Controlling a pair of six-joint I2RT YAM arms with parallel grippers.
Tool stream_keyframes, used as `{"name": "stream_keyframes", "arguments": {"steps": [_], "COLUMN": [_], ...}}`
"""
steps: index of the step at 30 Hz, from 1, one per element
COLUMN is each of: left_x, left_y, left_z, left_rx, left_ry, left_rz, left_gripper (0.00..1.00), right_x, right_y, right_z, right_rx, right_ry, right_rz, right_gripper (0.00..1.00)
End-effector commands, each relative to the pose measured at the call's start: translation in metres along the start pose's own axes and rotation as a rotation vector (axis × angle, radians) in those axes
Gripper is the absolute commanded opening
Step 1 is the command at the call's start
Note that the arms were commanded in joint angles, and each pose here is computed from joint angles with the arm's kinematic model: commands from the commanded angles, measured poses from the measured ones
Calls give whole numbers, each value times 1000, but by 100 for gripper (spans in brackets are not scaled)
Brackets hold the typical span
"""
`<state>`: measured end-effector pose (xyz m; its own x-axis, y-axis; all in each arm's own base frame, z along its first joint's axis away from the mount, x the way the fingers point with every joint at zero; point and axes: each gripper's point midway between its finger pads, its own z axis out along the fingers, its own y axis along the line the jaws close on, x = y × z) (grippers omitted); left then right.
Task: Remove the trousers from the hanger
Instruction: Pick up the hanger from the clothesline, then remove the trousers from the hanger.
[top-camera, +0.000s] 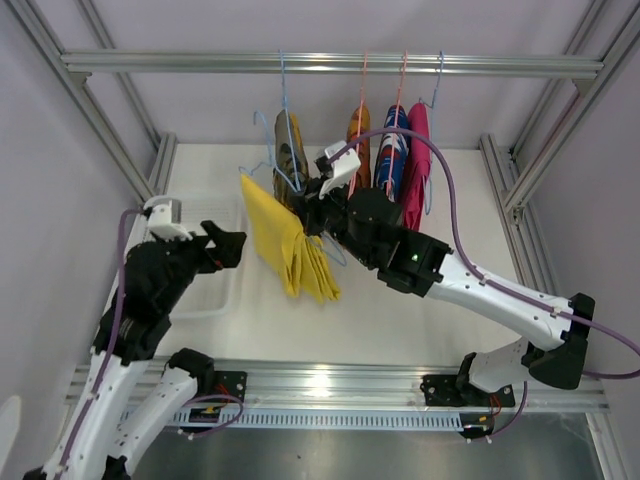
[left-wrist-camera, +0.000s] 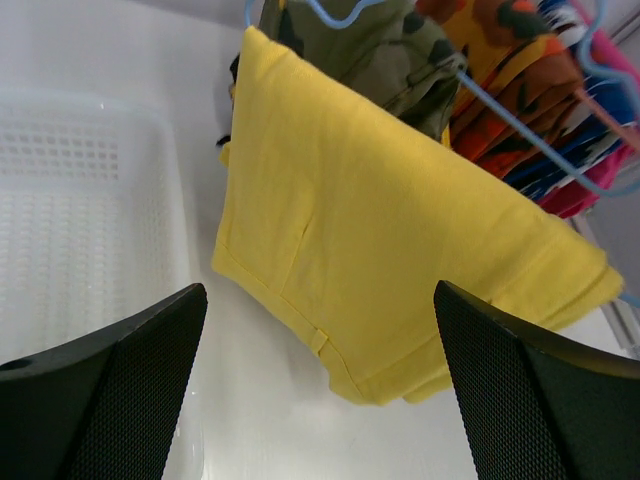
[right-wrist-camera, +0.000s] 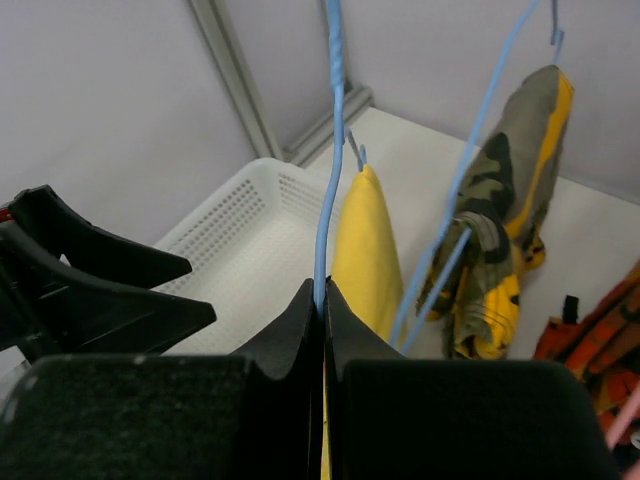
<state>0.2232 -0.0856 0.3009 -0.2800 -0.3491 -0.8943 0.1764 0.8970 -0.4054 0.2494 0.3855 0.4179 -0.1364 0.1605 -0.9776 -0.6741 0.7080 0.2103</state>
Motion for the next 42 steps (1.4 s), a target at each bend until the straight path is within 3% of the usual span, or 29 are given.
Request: {"name": "stream_keyframes", "arguments": {"steps": [1,10,22,28,42], "left_x": [6,24,49,60,45], "left_y": [-2,-33,-94,-103,-126], "left_z": [19,33,2,2,-5], "left_rx": [-28,-3,58,-3,-13], "left_ry": [56,82,68,40,-71], "left_rz": [33,89,183,263,269], "left_gripper": [100,99,99,100,99], "right_x": [-130,-134,-104,-91,-72], "right_y": [-13,-41,-56,-55,-44], "right_z": [-48,-71,-64,-60,-50], "right_rx": [52,204,332,381,385], "right_ry": [-404,-445,-433,-427,-398], "right_rz": [133,147,200,244,271], "right_gripper": [0,0,0,0,0]}}
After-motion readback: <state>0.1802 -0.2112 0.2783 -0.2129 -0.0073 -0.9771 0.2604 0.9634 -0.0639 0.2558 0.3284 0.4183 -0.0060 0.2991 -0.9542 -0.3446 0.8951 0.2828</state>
